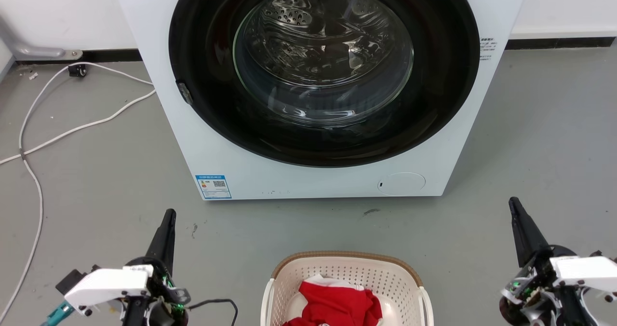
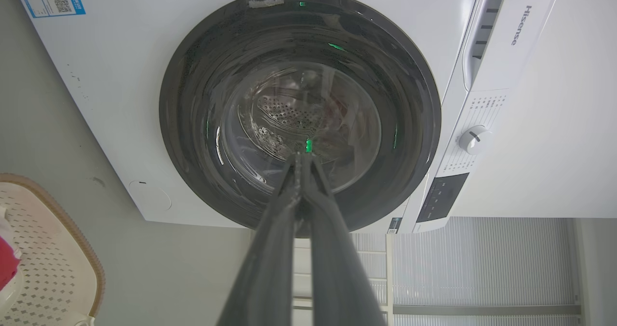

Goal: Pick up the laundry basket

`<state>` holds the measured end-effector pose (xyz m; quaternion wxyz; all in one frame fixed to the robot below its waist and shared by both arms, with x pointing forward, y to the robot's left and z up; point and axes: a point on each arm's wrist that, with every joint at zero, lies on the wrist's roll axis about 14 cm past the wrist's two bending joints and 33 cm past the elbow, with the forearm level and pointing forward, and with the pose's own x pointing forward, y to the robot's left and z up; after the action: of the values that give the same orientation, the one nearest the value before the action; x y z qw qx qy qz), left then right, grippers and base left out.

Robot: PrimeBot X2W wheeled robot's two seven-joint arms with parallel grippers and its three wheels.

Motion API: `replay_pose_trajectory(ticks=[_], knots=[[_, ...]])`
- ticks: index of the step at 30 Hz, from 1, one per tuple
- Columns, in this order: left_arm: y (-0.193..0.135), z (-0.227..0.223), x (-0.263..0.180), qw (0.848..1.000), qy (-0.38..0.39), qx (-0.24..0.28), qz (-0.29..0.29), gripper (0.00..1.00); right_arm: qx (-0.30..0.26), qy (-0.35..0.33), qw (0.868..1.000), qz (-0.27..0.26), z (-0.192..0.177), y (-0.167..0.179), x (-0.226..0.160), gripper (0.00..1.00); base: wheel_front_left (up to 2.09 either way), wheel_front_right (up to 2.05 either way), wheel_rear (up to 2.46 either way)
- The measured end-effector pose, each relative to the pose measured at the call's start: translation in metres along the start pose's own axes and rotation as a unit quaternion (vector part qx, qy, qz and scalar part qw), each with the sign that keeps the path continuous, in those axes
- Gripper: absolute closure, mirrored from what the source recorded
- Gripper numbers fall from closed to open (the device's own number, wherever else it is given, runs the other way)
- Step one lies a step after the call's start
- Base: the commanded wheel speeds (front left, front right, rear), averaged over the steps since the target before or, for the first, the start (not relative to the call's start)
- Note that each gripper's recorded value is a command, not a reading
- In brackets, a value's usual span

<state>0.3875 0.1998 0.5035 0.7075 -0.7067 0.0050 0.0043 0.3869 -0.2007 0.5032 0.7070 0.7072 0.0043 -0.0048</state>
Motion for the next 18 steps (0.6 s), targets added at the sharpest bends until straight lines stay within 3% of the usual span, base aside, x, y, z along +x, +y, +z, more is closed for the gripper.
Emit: replay_pose_trajectory(ticks=[1,5,18], knots=[[0.001,0.000,0.000,1.000,0.000,0.000,0.001,0.00,0.000,0.000,1.000,-0.001,0.000,-0.001,0.000,0.00,0.00,0.00,0.00],[0.015,-0.003,-0.006,1.000,0.002,-0.004,0.023,0.00,0.002,-0.002,1.000,-0.022,0.000,-0.015,-0.007,0.00,0.00,0.00,0.00],[-0.002,-0.016,0.003,1.000,0.005,0.027,-0.002,0.00,-0.028,-0.007,0.999,-0.014,-0.007,-0.009,-0.003,0.00,0.00,0.00,0.00]])
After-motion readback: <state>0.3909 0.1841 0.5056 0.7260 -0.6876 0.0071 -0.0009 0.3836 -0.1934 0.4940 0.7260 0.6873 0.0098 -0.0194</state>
